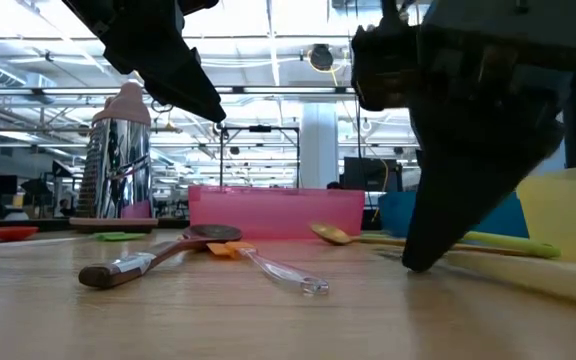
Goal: Pick & Place Kitchen Items
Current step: Put the yellow knife into the pink bin
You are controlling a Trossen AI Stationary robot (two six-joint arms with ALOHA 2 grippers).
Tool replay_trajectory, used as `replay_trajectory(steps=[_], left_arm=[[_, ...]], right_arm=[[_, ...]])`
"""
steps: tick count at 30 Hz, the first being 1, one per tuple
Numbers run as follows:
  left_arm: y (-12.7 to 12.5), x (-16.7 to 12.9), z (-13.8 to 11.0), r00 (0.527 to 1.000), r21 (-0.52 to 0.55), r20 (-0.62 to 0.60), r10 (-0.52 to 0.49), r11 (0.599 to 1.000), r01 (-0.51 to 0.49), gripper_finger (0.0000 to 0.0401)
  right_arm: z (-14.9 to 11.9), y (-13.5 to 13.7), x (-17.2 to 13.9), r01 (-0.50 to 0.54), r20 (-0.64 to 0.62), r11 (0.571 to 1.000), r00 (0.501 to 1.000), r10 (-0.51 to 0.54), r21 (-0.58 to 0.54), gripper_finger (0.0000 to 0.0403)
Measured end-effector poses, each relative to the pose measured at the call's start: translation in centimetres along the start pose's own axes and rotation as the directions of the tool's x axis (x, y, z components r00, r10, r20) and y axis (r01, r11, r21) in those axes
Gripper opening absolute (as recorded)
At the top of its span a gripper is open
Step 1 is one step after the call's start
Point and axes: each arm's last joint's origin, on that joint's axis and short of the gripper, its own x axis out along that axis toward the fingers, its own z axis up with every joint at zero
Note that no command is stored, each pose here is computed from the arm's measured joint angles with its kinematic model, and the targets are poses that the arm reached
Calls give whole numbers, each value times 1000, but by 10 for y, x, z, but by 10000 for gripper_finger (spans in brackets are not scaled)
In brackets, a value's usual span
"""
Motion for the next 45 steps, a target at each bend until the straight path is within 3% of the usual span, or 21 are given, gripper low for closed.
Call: replay_trajectory(steps=[6,11,15,19,28,37,45], left_arm=[[0,0,0,1000,0,-2,1,1000,-1,179],[0,0,0,1000,1,-3,1,1000,-1,179],[0,0,0,1000,1,-4,1,1000,-1,179],[0,0,0,1000,2,-5,2,1000,-2,179],[0,0,-1,1000,2,-5,1,1000,-1,179],[0,0,0,1000,3,-5,2,1000,-2,179],[0,0,-1,1000,2,-5,2,1000,-2,179]], right_arm=[[-9,-16,0,103,-114,991,987,-112,-86,134],[-7,-15,-9,71,-127,993,988,-83,-99,134],[-4,-16,-24,49,-121,998,991,-54,-38,134],[1,-18,-43,59,-111,994,993,-48,96,134],[-4,-25,-44,147,-160,969,980,-116,199,134],[-11,-23,-25,168,-223,969,967,-126,182,134],[-13,-26,-18,205,-212,974,960,-182,92,122]])
